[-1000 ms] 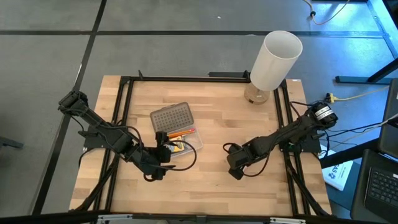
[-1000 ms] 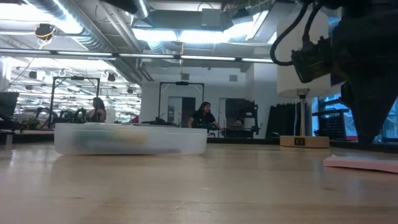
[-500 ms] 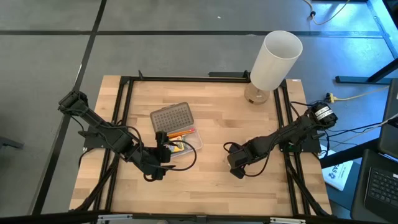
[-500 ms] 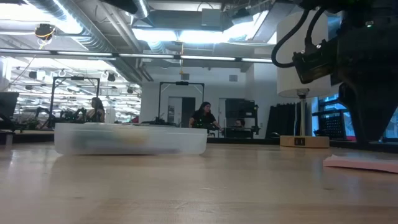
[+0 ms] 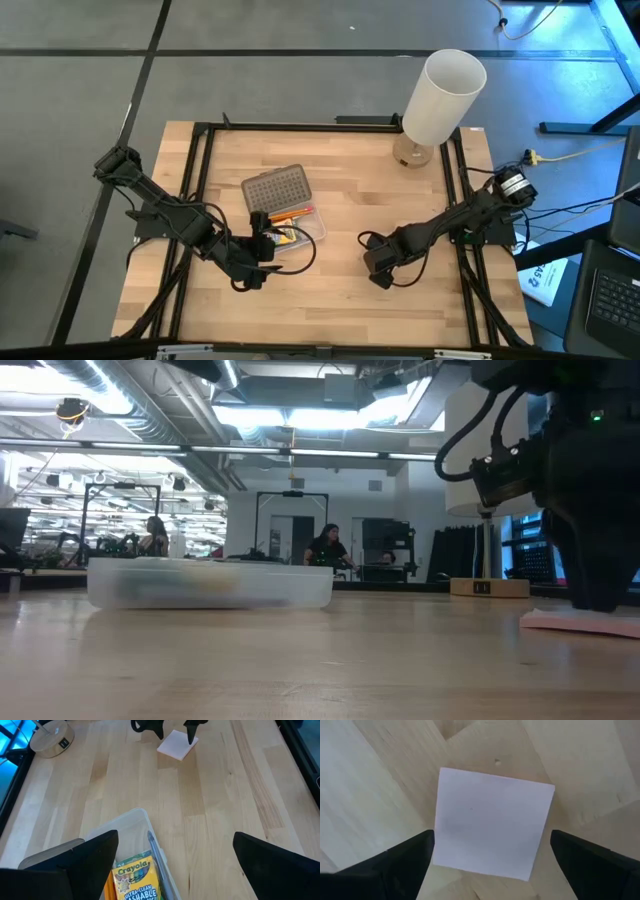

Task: Pack school essentials
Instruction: Put the pink sticky notes into the transparent supply box

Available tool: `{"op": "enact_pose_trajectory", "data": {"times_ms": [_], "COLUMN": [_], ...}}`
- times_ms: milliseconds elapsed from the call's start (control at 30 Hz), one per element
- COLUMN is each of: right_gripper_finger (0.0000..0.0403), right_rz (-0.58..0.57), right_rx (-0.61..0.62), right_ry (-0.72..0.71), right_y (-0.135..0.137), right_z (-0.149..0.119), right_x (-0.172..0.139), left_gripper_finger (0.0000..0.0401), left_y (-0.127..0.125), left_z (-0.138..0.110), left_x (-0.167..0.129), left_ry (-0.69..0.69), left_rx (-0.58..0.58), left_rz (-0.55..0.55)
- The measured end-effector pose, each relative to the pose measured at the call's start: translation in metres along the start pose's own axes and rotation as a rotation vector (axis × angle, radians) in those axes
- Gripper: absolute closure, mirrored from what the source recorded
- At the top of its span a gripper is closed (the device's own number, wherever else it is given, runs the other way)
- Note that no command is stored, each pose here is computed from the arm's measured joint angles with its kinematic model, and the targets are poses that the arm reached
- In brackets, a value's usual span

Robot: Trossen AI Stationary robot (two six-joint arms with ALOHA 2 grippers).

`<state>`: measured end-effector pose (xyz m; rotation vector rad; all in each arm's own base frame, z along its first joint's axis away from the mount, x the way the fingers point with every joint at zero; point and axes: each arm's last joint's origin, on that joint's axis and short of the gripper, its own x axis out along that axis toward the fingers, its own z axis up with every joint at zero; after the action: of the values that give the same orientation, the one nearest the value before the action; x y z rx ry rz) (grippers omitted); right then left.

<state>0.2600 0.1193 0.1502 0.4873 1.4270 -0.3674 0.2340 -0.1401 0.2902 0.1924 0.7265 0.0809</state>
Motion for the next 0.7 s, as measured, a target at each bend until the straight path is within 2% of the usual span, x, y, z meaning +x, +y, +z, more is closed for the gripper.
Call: {"op": "enact_pose_trajectory", "data": {"times_ms": [700], "right_gripper_finger": [0.0004], "right_rz": [-0.012], "right_rx": [-0.047], "right_ry": [-0.012], "right_y": [0.009], "right_z": [-0.003], "right_x": [0.014], "left_gripper_finger": [0.0012], "left_y": [0.0], "left_z": [0.0], "left_x": [0.0], "left_ry": [0.0], "left_rx": [-0.001], "left_rz": [0.0]}}
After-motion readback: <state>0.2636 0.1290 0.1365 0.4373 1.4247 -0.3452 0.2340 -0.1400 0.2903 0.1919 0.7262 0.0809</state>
